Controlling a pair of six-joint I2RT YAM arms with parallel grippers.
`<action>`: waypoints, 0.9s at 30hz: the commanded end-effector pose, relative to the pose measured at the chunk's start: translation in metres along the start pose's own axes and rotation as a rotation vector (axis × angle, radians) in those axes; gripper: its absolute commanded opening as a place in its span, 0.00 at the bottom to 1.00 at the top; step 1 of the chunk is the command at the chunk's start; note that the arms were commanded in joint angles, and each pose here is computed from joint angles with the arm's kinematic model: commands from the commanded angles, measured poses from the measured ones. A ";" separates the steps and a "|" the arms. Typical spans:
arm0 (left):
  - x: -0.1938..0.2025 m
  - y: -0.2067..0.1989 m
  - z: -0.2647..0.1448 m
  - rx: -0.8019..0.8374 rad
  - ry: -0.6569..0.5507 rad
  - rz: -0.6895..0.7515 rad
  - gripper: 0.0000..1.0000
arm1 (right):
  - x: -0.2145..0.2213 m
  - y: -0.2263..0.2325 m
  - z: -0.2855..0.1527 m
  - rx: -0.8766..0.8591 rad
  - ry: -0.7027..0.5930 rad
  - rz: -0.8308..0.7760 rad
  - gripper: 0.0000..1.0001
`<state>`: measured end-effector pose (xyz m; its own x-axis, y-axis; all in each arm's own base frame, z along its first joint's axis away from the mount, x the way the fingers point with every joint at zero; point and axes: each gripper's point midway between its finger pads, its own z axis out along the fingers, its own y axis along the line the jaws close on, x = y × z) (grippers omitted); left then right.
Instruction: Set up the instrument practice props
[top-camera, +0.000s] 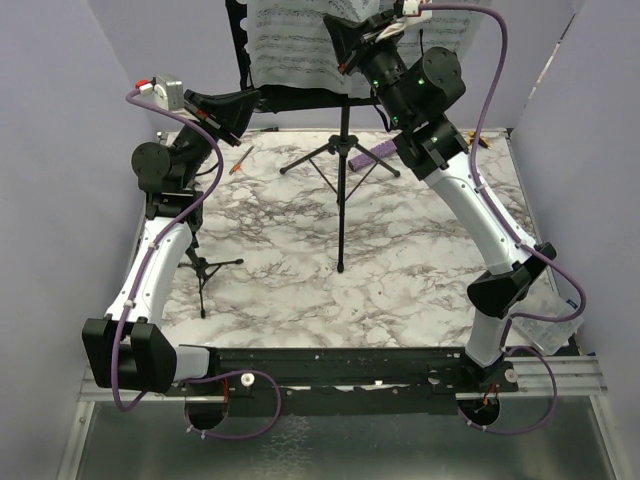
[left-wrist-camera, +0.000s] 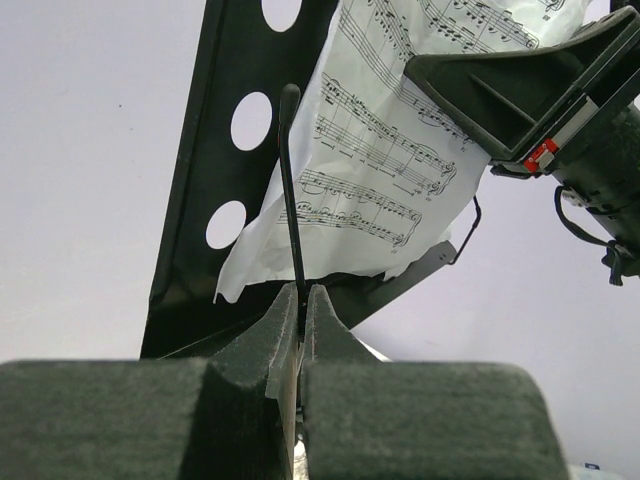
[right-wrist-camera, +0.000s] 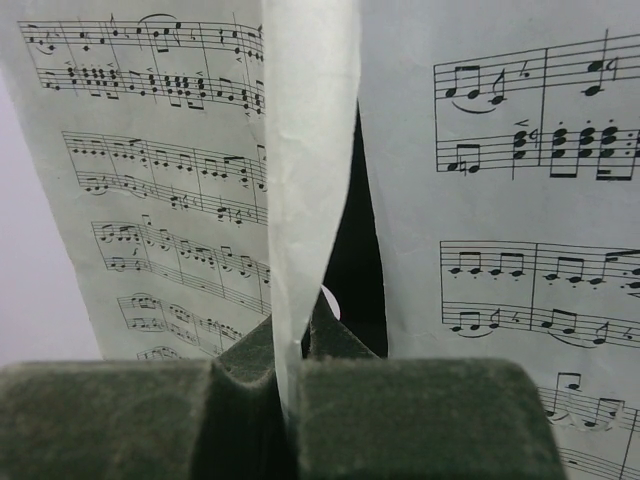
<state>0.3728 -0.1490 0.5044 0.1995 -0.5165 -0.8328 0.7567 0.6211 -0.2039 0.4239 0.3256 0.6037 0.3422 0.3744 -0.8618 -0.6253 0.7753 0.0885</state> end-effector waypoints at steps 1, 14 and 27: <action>-0.028 -0.026 -0.003 0.065 -0.072 0.069 0.00 | -0.026 -0.013 0.000 0.071 -0.075 -0.022 0.00; -0.029 -0.029 -0.004 0.077 -0.079 0.085 0.00 | -0.042 -0.017 -0.001 0.090 -0.117 -0.043 0.00; -0.032 -0.032 -0.004 0.092 -0.087 0.098 0.00 | -0.056 -0.019 -0.001 0.104 -0.161 -0.065 0.00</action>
<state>0.3700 -0.1486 0.5053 0.2155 -0.5126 -0.8312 0.7578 0.6246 -0.1887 0.4247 0.3216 0.6076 0.3761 0.3554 -0.8557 -0.5960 0.7999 0.0703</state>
